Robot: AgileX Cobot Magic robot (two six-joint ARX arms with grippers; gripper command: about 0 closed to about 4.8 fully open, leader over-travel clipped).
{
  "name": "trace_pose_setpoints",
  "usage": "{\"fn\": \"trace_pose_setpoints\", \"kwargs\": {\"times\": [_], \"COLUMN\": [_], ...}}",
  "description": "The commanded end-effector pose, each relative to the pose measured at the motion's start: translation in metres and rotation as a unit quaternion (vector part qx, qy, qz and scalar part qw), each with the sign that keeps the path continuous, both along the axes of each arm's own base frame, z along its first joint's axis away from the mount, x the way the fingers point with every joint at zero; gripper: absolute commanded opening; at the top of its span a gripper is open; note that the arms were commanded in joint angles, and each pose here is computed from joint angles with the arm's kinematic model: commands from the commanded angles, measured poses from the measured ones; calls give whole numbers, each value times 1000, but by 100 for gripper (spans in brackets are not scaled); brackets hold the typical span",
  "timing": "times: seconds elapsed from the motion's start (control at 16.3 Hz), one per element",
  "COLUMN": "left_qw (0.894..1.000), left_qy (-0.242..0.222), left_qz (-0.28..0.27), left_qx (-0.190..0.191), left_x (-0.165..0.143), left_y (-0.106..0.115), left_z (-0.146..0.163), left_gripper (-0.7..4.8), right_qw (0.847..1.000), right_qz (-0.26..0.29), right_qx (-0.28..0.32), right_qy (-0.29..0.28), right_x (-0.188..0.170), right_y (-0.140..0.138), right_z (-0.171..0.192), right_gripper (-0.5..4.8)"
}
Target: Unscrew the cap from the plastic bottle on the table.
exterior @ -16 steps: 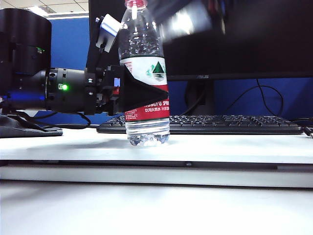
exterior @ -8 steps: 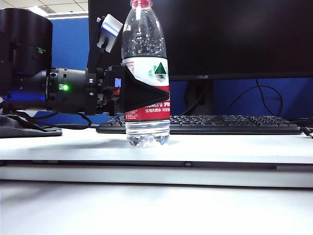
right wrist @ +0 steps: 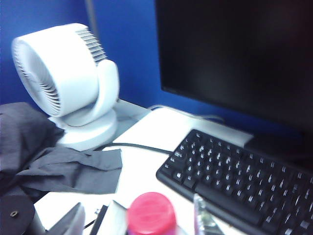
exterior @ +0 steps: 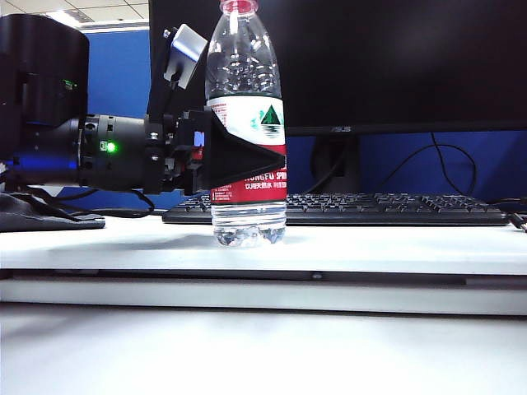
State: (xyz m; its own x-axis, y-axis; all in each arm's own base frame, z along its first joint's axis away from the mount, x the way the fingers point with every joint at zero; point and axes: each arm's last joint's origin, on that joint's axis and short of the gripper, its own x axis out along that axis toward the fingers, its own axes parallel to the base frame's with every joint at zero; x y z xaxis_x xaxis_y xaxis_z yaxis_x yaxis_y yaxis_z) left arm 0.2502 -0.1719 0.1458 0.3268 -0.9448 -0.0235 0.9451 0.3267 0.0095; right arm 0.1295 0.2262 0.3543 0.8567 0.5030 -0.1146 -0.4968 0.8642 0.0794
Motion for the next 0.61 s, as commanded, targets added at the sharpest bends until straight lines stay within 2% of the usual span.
{"fn": "trace_pose_setpoints", "kwargs": {"times": [0.06, 0.61], "left_qw": [1000, 999], "left_qy": [22, 35], "left_qz": [0, -4], "left_qx": [14, 21], "left_x": [0, -1], "left_y": [0, 0], "left_z": [-5, -8], "left_gripper": [277, 277], "right_qw": [1000, 999], "right_qz": [-17, -42], "right_qx": [20, 21], "right_qy": [11, 13], "right_x": [4, 15], "right_y": [10, 29], "right_z": [-6, -23], "right_gripper": [311, 305]}}
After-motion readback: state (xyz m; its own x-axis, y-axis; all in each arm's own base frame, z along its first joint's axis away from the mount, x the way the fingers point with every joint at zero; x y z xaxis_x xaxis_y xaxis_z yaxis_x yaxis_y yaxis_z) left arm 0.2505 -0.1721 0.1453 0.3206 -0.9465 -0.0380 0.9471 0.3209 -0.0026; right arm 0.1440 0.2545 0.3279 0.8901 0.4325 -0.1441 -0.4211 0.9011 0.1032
